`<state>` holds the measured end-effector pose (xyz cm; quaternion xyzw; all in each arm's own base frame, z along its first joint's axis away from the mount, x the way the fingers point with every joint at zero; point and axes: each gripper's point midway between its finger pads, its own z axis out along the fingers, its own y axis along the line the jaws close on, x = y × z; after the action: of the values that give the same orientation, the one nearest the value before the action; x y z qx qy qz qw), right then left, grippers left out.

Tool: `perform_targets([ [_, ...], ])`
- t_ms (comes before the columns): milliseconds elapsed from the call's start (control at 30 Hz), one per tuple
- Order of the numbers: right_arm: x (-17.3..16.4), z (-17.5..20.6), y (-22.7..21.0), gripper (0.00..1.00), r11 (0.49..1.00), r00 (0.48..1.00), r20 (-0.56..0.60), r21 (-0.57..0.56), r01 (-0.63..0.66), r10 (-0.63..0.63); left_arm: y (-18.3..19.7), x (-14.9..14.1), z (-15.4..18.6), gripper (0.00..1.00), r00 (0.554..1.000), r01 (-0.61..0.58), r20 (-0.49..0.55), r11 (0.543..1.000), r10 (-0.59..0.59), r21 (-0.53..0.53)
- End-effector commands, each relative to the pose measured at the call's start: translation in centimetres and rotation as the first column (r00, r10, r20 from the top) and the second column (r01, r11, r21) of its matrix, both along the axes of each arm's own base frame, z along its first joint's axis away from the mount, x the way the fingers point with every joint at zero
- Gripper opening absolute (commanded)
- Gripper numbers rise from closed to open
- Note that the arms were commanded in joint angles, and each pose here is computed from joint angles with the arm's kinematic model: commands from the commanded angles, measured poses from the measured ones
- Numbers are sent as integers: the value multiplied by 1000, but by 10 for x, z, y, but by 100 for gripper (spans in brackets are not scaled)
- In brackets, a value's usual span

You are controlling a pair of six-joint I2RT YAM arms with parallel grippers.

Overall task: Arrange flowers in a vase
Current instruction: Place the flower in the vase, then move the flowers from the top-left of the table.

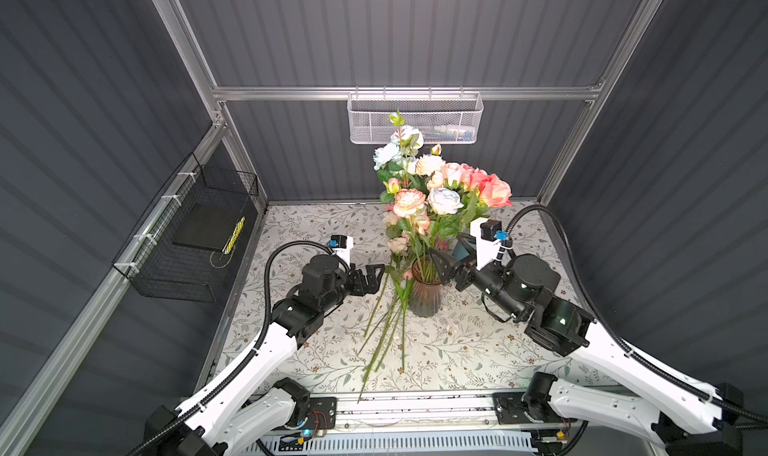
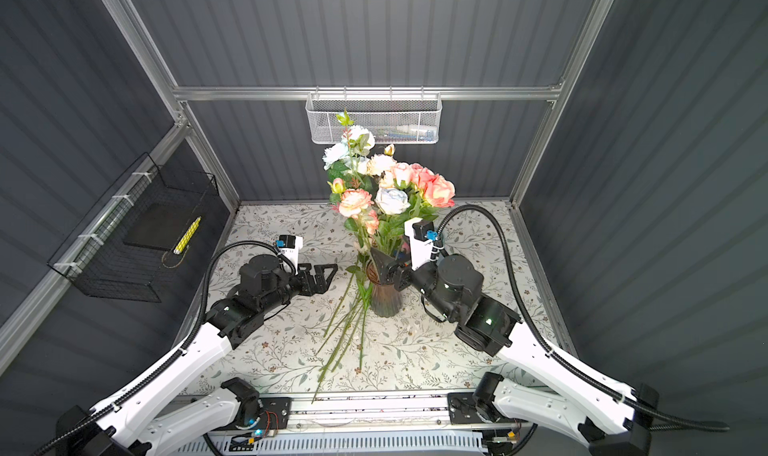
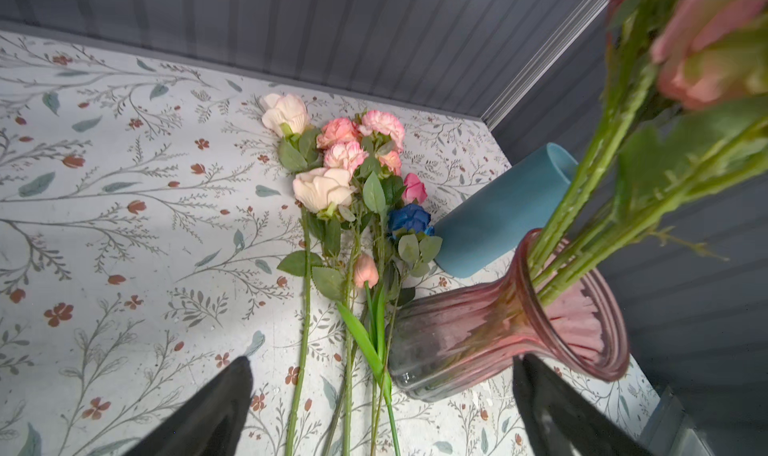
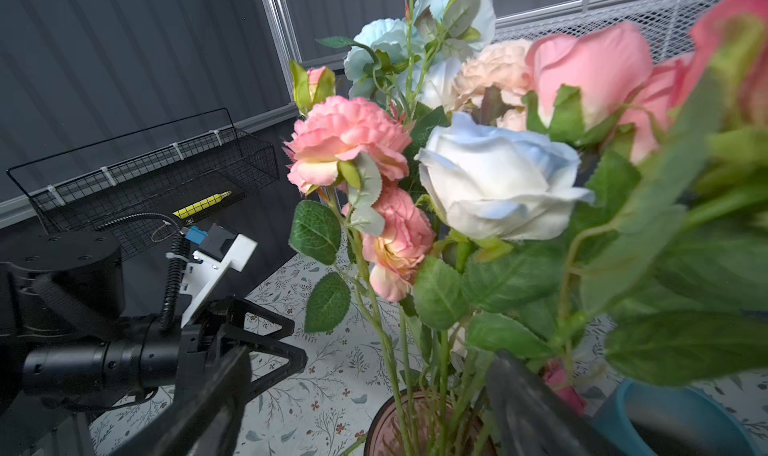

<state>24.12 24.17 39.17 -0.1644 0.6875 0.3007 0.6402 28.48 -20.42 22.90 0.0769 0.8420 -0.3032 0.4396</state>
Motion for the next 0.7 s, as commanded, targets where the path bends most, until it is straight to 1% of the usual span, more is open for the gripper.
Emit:
perform_targets([
  [0, -9, 8, -8, 99, 997, 1000, -3, 74, -15, 15, -12, -5, -15, 100, 995, 62, -84, 998, -61, 9],
  [100, -16, 13, -17, 99, 995, 1000, 14, 99, -15, 14, -28, -13, -41, 100, 979, 131, -164, 991, -123, 39],
  [167, -19, 16, -23, 99, 994, 1000, 26, 108, -8, 5, -38, -21, -62, 100, 964, 175, -219, 981, -154, 81],
  [233, -21, 19, -28, 99, 994, 999, 36, 108, 2, -6, -46, -28, -87, 100, 950, 202, -269, 969, -160, 140],
  [367, -23, 21, -34, 99, 994, 999, 43, 106, 14, -19, -61, -38, -124, 100, 936, 246, -306, 945, -173, 218],
  [433, -24, 22, -36, 99, 995, 999, 48, 101, 19, -24, -67, -43, -141, 100, 932, 265, -320, 922, -170, 283],
  [567, -25, 23, -42, 99, 995, 998, 52, 96, 34, -39, -68, -50, -170, 100, 934, 283, -329, 856, -143, 433],
  [667, -27, 25, -46, 99, 994, 997, 57, 101, 39, -45, -66, -52, -187, 100, 935, 291, -330, 819, -134, 494],
])
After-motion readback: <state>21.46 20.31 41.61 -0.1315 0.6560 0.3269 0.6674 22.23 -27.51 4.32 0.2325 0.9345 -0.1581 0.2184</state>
